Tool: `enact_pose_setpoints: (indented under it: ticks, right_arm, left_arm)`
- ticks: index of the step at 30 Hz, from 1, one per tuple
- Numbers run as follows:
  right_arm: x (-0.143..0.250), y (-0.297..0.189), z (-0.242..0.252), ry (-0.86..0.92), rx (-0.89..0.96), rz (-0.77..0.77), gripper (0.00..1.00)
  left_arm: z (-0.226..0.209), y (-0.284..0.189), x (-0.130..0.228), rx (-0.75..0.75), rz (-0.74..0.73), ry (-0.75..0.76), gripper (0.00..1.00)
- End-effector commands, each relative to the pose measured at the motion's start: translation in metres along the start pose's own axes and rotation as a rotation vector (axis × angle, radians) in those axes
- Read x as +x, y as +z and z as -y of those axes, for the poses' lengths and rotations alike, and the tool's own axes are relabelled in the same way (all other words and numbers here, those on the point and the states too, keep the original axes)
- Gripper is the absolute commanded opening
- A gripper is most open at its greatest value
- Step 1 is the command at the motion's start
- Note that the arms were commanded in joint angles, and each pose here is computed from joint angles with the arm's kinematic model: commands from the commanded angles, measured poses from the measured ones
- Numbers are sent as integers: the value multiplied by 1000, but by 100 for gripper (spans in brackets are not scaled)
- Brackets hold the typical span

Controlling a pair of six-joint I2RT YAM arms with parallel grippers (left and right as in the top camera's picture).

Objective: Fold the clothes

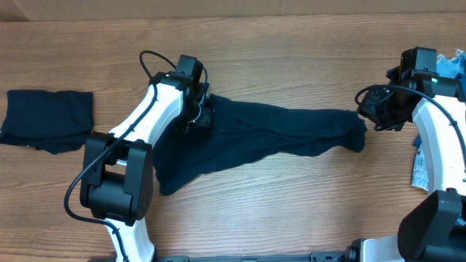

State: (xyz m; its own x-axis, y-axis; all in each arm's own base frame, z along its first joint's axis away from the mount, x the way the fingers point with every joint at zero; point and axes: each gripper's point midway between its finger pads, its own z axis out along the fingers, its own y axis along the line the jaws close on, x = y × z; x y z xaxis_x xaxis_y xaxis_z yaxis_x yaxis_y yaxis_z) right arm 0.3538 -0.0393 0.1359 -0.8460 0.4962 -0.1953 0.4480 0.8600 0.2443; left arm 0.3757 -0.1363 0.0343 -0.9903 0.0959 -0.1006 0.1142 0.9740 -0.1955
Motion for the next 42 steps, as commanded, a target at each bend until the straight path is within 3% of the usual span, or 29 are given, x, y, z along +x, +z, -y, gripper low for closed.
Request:
enact_pose_setpoints:
  ticks: [1,7,13,15,17,20,25,28,29,35,40,42]
  right_arm:
    - [-3,-8,-4,-11,-14,24,39]
    - [-4,-8,-4,-11,-14,25,39]
    - [-4,-8,-4,-11,-15,24,39]
    - [-4,-8,-4,-11,-15,25,39]
    - [-3,-8,-4,-10,-13,20,39]
    - [-2,-8,-4,-9,-12,17,39]
    - [-2,-8,-4,-9,-12,18,38]
    - [-2,-8,-4,-9,-12,18,38]
    - [-2,-8,-4,-9,-12,17,38]
    - [2,-8,-2,-7,-7,2,39]
    - [27,8,8,10,18,-86,40]
    - [42,24,9,18,-9,-132,42]
  left_arm:
    - [-13,-6,-3,-32,14,-50,52]
    - [-5,-1,-11,-22,62,-24,56]
    - [-11,13,-3,-44,57,-41,50]
    - [-11,13,-4,-43,62,-40,48]
    - [-10,13,-10,-38,84,-36,35]
    - [-10,12,-14,-38,104,-33,29]
    - [-9,29,-8,-43,65,-28,33]
    - [-9,31,-6,-43,49,-28,8]
    - [-8,26,-9,-43,51,-29,4]
    - [13,-89,-53,-56,174,2,4]
    - [30,-220,-84,-86,432,45,4]
    - [32,-233,-84,-83,450,46,4]
